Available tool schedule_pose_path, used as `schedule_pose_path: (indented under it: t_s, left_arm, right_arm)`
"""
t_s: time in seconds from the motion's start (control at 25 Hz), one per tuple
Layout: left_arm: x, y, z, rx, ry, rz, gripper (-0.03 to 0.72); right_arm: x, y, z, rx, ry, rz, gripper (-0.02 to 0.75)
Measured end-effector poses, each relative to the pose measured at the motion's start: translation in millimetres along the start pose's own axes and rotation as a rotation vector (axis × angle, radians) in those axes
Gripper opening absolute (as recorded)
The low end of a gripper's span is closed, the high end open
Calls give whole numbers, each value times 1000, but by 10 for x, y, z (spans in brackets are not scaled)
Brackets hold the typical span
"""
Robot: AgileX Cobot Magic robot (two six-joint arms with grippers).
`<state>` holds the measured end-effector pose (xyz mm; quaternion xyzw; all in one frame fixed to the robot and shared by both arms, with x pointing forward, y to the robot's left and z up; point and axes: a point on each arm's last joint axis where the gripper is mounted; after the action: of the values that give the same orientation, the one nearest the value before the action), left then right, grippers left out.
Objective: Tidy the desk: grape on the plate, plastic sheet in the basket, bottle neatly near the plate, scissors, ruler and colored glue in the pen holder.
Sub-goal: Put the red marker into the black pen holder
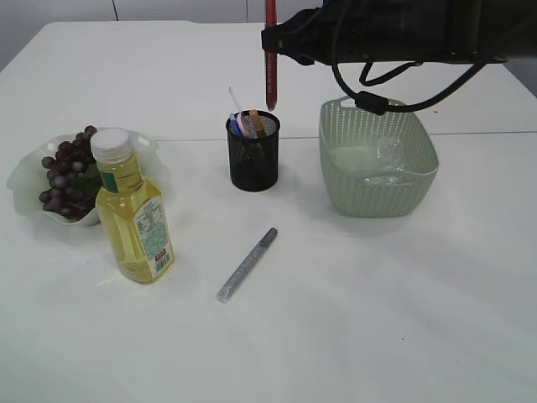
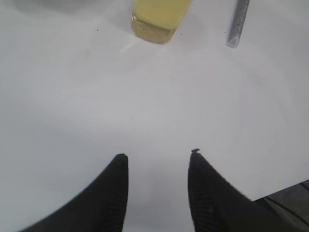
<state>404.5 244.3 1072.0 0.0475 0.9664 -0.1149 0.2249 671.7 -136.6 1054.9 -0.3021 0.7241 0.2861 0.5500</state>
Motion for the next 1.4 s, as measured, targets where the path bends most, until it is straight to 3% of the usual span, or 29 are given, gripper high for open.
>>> schedule_pose_path:
  t_s: [0.24,1.12,1.28,1.4]
  left_arm:
    - [0,0,0,0,0,0,307]
    - [22,1,0,-1,25,-1,307]
    - [22,1,0,-1,25,-1,307]
    - [22,1,0,-1,25,-1,307]
  right_arm:
    - [42,-184,248,22,-55,-145,31]
    - [696,-446,700,10,29,-193,33]
    - [692,-447,700,10,28,-195,92]
    - [691,-445,700,8,27,-195,225]
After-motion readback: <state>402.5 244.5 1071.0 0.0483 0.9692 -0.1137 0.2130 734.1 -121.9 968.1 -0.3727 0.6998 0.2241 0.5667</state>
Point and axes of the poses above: a point on each arm's last joint axis where the gripper is mounted, z pointing out along that axis toward the gripper, y along the wrist's bending axis when the last joint is at zero, x = y × z, and after that the axes turned 4 degrees about -z, right-handed
